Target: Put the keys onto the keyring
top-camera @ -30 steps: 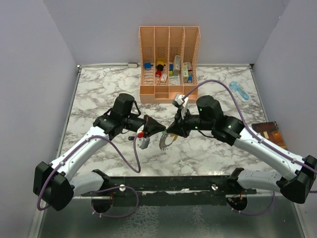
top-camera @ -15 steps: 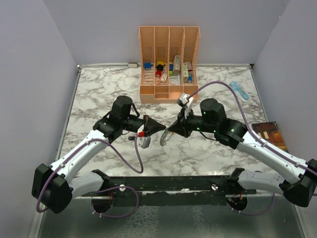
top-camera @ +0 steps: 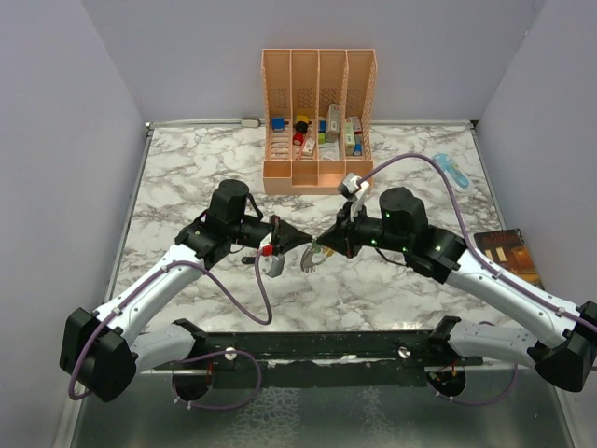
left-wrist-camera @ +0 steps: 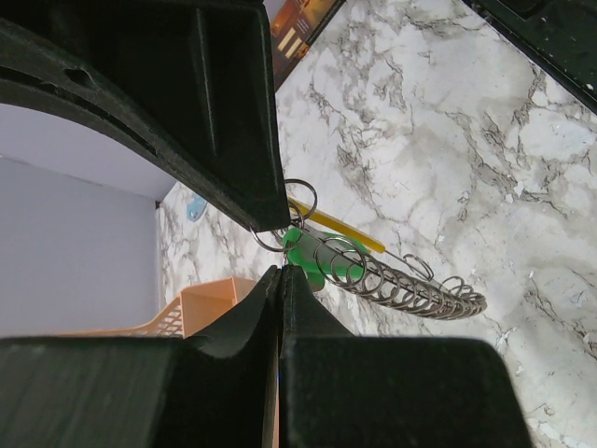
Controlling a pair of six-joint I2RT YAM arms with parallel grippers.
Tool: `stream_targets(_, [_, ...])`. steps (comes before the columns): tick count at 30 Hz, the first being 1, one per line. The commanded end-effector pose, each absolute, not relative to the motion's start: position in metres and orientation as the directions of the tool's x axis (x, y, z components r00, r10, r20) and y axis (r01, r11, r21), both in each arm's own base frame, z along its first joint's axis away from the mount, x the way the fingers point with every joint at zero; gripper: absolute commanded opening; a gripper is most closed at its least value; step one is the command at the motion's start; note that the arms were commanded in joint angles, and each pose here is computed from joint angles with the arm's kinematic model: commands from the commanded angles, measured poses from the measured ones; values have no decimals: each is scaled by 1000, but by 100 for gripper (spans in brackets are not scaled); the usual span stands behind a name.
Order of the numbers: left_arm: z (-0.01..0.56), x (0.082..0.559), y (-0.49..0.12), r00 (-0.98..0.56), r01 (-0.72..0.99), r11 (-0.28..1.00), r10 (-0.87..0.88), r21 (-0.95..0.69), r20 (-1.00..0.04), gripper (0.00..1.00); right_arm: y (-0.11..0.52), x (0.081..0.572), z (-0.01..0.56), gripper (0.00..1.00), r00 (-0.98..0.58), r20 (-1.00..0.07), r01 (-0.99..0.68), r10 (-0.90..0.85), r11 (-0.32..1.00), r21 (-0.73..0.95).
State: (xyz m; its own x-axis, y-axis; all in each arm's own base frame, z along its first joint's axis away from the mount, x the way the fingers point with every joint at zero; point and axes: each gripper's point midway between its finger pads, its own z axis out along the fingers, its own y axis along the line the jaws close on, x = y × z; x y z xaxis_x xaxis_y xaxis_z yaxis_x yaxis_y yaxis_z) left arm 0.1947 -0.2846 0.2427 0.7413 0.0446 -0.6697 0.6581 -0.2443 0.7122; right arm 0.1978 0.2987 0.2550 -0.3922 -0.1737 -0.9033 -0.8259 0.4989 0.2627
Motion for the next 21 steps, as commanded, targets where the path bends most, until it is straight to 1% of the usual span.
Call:
stream_targets(1, [249,191,-287,744,653,-242,26,717,-668,0,301,208,273,1,-368,-927,-803,-70,527,279])
stream_targets(12, [244,189,-285,741,657,-244,38,713,-670,0,297,213,278,1,-377,-926,-766,-3,562,310])
stream_targets(21, [249,191,-287,747,652,-229,35,723,-663,0,298,212,273,1,-393,-919,-767,-27,561,312])
